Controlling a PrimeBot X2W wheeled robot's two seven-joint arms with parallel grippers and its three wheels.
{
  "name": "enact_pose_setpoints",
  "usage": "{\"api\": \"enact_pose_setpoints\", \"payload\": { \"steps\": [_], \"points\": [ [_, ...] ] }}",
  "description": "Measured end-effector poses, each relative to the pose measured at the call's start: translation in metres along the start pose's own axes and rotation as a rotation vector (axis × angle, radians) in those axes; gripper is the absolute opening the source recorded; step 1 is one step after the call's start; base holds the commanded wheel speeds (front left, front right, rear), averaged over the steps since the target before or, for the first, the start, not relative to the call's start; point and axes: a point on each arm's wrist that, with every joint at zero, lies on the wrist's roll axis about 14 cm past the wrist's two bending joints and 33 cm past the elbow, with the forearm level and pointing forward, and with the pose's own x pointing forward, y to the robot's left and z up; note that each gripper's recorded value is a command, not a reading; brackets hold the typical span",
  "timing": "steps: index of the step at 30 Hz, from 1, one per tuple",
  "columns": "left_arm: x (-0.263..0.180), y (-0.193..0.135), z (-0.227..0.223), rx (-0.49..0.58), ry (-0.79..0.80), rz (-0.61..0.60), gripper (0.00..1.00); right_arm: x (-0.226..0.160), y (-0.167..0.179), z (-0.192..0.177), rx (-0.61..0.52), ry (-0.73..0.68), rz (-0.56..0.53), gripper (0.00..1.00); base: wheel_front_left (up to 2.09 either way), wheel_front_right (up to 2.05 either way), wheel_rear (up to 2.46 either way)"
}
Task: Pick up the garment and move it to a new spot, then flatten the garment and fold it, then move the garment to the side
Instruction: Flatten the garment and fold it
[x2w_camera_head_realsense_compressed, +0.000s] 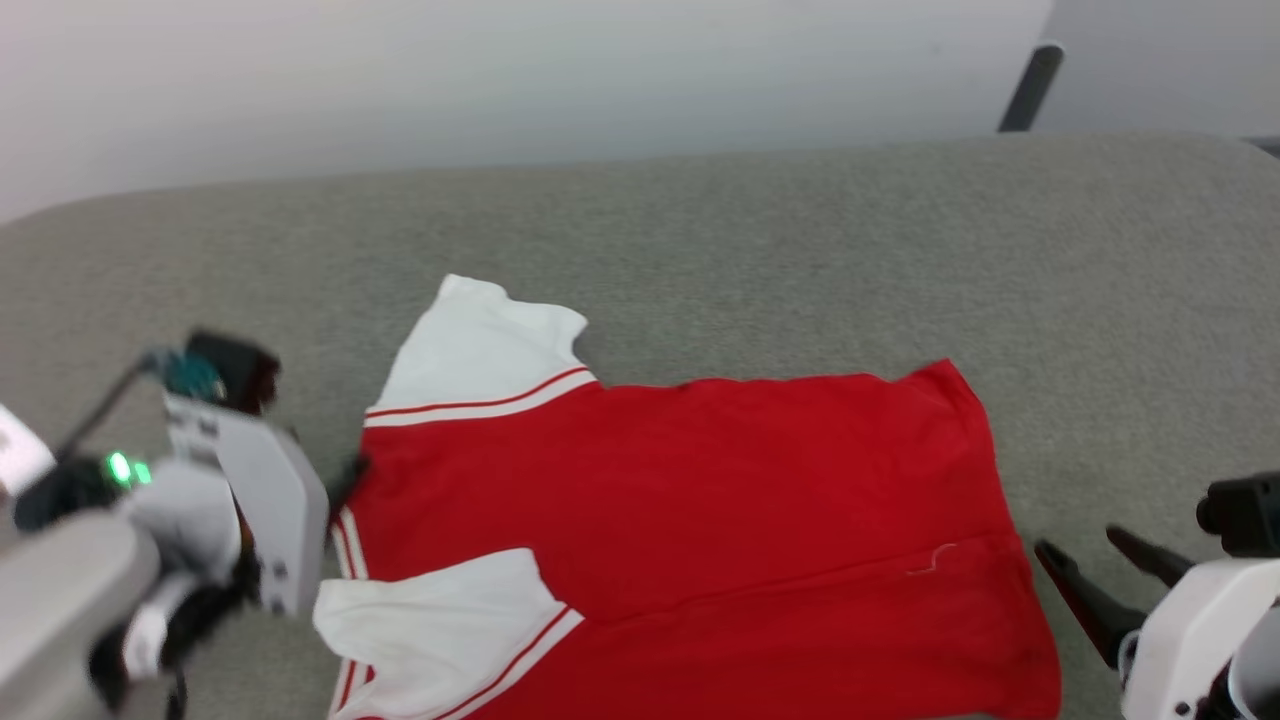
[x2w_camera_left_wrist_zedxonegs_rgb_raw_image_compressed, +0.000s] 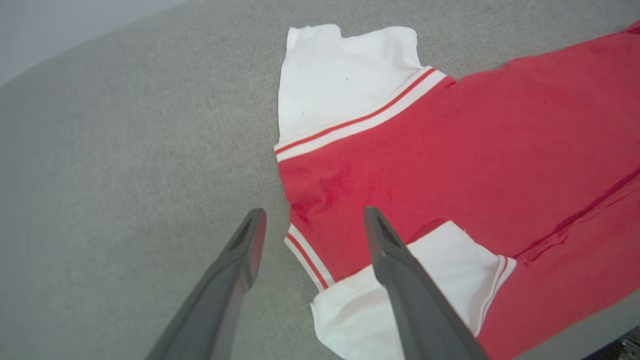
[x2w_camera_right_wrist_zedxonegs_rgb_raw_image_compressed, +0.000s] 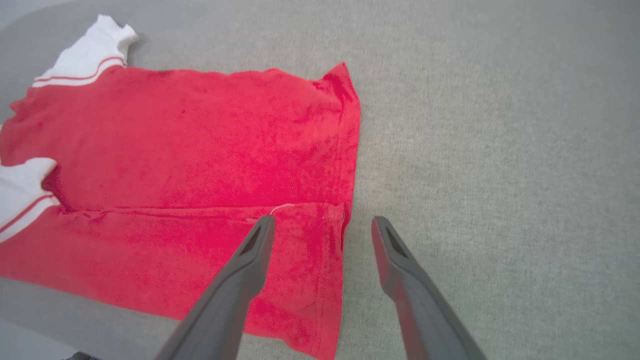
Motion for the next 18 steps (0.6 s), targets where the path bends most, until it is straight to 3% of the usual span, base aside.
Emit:
{"api": "enact_pose_setpoints", "payload": {
  "steps": [10, 18],
  "points": [
    [0.047, 0.002, 0.089, 0.123, -0.166, -0.033, 1.00, 0.006, -0.002, 0.017, 0.002, -0.136, -0.004, 1.00, 0.00, 0.00, 0.00],
    [0.102, 0.004, 0.096, 0.154, -0.083, -0.079, 1.00, 0.017, -0.012, 0.002, 0.042, -0.107, -0.030, 1.00, 0.00, 0.00, 0.00]
  ]
}}
